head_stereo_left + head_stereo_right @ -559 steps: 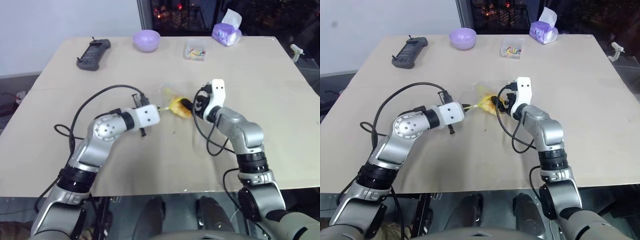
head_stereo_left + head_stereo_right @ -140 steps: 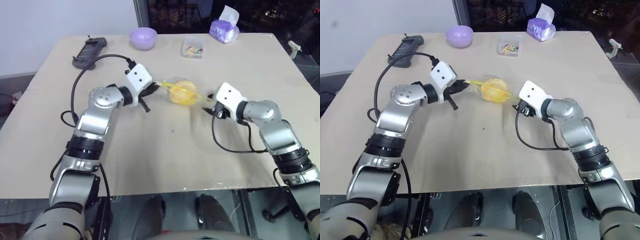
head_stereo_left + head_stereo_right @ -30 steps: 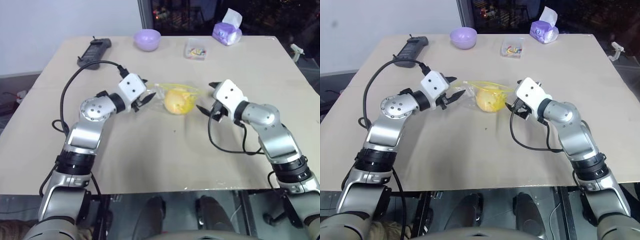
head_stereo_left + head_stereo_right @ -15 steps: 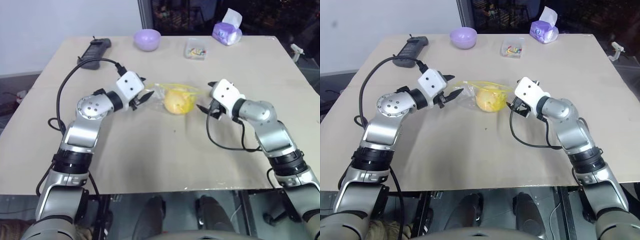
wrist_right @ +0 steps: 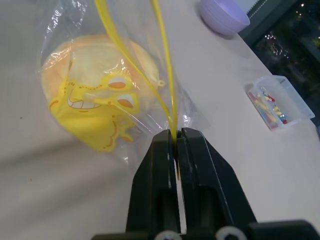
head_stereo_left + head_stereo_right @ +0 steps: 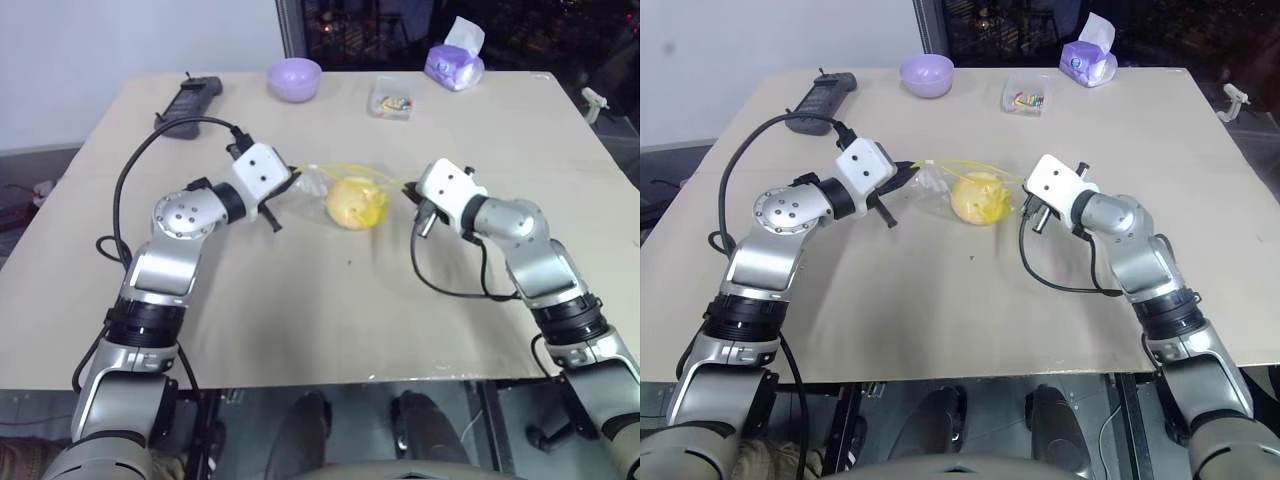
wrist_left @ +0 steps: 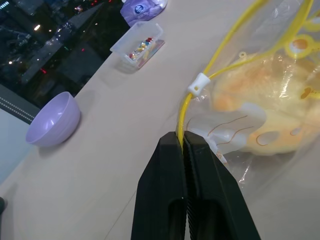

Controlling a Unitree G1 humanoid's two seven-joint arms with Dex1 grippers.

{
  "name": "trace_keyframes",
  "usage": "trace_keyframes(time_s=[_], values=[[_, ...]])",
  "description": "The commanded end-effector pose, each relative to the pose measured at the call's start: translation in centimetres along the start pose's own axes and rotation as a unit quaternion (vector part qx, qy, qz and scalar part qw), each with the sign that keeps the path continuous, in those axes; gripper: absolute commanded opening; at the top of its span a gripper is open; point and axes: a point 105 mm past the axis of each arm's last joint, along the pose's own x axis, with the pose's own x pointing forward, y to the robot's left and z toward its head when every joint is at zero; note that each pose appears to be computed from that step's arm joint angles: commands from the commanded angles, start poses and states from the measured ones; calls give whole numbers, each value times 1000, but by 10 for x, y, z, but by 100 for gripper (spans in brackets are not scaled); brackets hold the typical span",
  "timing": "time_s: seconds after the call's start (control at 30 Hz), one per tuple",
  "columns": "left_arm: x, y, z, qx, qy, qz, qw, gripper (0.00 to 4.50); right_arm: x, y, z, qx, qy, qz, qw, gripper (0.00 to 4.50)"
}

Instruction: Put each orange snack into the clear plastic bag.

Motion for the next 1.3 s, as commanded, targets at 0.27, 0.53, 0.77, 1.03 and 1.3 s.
trace_keyframes(time_s=[0.27, 0.53, 0.77, 1.03, 1.3], values=[[11, 74, 29, 7, -37, 69, 997, 0, -3, -73, 22, -85, -17, -84, 993, 6], [14, 101, 54, 67, -98, 100, 988, 0, -14, -116, 48, -130, -61, -173, 974, 6], [-3, 8, 6, 48, -71, 13, 996, 0, -11, -14, 16, -52, -65, -67, 994, 6], [-19, -45, -8, 43, -50, -38, 997, 0, -24, 38, -4, -14, -34, 11, 999, 91], [-14, -46, -1, 67, -58, -23, 996, 0, -55, 29, 8, -33, -35, 0, 999, 245]])
